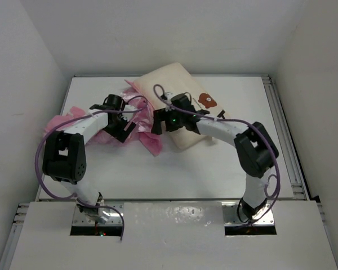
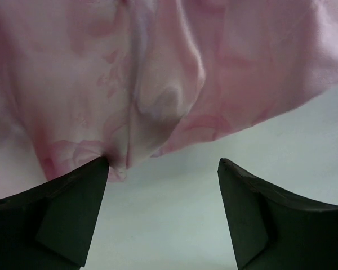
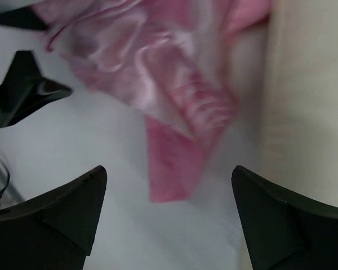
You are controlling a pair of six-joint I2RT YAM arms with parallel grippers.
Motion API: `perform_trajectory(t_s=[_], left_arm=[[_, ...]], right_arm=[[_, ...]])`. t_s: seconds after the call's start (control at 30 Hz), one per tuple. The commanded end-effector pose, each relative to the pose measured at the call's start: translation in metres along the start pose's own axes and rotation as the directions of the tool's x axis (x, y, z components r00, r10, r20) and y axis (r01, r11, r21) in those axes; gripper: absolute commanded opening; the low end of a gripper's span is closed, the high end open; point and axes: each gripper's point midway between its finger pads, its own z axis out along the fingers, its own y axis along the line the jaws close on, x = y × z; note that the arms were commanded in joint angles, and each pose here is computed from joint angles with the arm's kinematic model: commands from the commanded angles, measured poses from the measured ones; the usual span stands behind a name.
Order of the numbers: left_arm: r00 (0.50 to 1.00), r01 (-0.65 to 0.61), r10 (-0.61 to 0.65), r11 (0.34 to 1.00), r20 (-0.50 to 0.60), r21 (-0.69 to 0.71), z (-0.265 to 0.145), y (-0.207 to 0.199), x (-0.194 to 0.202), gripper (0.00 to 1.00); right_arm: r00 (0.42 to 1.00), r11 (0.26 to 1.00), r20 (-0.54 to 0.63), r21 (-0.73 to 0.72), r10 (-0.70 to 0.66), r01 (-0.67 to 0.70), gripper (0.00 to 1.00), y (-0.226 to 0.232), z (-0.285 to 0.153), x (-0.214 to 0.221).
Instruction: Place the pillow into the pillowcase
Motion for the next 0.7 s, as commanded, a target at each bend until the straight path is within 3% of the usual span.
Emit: perform_trajectory(t_s=[0.0,0.13,0.23,0.33,0.37,0.4,0.47,0.5,0.53,0.67], left_arm=[[0.987,-0.002,0.003,1.000,0.163,-0.007,-0.014,-0.001,-0.023,0.77],[0.982,-0.021,0.010,0.998,0.186,0.060,-0.003,-0.028,-0.012,0.76],[0.982,0.024,-0.024,1.000,0.188,0.003,0.017,-0.027,-0.010,0.79],[0.979,0.114,-0.100,0.991,0.178,-0.072,0.036,-0.012,-0.020,0.78],[0.979,0.136,-0.123,0.988,0.163,-0.073,0.045,-0.010,-0.020,0.74],[0.976,0.150,-0.134,0.985,0.173,-0.083,0.046,-0.006,-0.025,0.69],[0.969,0.166,-0.145,0.982,0.202,-0.093,0.051,-0.003,-0.032,0.39],[0.967,0.175,-0.151,0.979,0.205,-0.108,0.052,-0.001,-0.031,0.20],[0.964,0.193,-0.165,0.974,0.209,-0.118,0.052,0.002,-0.032,0.00],[0.961,0.195,-0.158,0.969,0.227,-0.153,0.030,0.012,-0.040,0.00]], right_arm=[[0.994,0.983,-0.005,-0.148,-0.107,0.105,0.89,0.058,0.020,-0.004],[0.992,0.998,-0.122,-0.065,-0.031,0.023,0.86,0.052,0.059,0.022],[0.983,0.999,-0.178,0.042,0.030,-0.023,0.84,0.025,0.079,0.042],[0.982,0.993,-0.175,0.105,0.075,-0.058,0.70,0.004,0.084,0.045],[0.983,0.989,-0.160,0.133,0.087,-0.066,0.63,-0.005,0.081,0.044],[0.986,0.988,-0.139,0.138,0.091,-0.071,0.47,-0.007,0.080,0.041],[0.989,0.986,-0.116,0.155,0.086,-0.068,0.28,-0.010,0.072,0.039],[0.991,0.985,-0.109,0.160,0.078,-0.060,0.09,-0.011,0.070,0.038],[0.991,0.985,-0.114,0.167,0.072,-0.053,0.00,-0.012,0.067,0.040],[0.998,0.976,-0.054,0.216,0.039,-0.027,0.00,-0.019,0.045,0.026]])
